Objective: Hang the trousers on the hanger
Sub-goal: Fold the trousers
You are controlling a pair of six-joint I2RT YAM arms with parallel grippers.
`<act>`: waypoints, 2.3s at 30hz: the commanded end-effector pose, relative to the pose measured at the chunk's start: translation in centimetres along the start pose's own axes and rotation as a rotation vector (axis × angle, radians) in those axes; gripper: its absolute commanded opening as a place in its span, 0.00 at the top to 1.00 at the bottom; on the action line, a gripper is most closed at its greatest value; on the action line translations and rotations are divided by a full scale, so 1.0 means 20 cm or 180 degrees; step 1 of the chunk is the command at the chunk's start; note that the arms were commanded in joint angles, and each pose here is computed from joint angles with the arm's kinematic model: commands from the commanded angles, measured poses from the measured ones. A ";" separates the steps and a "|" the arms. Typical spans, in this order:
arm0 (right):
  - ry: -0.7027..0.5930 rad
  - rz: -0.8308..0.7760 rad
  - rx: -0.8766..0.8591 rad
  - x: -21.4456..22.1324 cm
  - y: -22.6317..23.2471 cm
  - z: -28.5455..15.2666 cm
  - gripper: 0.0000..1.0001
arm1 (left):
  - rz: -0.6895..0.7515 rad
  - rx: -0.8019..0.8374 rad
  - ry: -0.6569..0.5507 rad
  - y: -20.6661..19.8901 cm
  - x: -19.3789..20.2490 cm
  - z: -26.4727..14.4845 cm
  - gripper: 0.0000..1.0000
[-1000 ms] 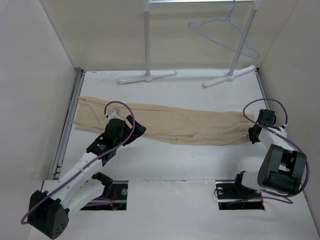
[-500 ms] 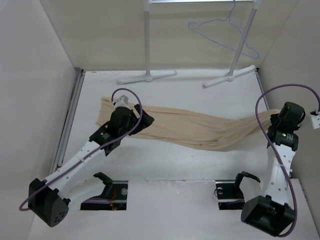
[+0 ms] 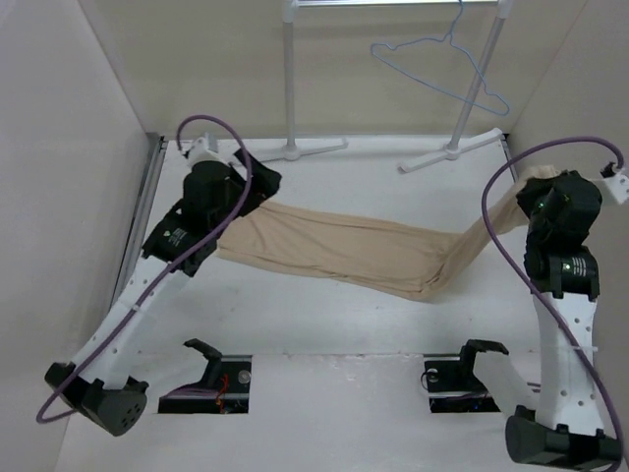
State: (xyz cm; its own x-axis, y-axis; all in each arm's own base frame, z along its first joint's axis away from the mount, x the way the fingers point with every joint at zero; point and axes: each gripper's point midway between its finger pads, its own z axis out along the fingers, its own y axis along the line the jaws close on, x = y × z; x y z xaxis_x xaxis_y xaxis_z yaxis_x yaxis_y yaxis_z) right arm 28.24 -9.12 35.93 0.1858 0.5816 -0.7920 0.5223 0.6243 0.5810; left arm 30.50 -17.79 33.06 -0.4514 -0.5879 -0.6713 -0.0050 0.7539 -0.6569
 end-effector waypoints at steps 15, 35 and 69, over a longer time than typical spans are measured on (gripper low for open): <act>0.0870 -0.0386 -0.1547 0.66 1.21 -0.39 0.98 | -0.0520 -0.1181 -0.0883 0.80 -0.33 -0.38 0.20; 0.2511 -0.1086 -0.2716 2.13 1.90 -1.37 0.40 | -0.0745 -0.1955 -0.1311 1.15 -0.32 -0.59 0.19; 0.2723 -0.1246 -0.1484 1.61 -0.02 -0.66 0.48 | 0.1809 -0.1674 0.1285 0.97 0.18 0.90 0.48</act>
State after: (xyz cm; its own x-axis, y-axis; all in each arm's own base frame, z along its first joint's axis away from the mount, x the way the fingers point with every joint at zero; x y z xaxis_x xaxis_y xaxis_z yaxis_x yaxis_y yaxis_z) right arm 23.02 16.59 12.33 -0.6822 0.3445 -0.6449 0.0209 0.8909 0.4538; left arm 43.75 -10.83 9.33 -0.8119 -0.0672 -0.5799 -0.0797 0.9968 -0.0039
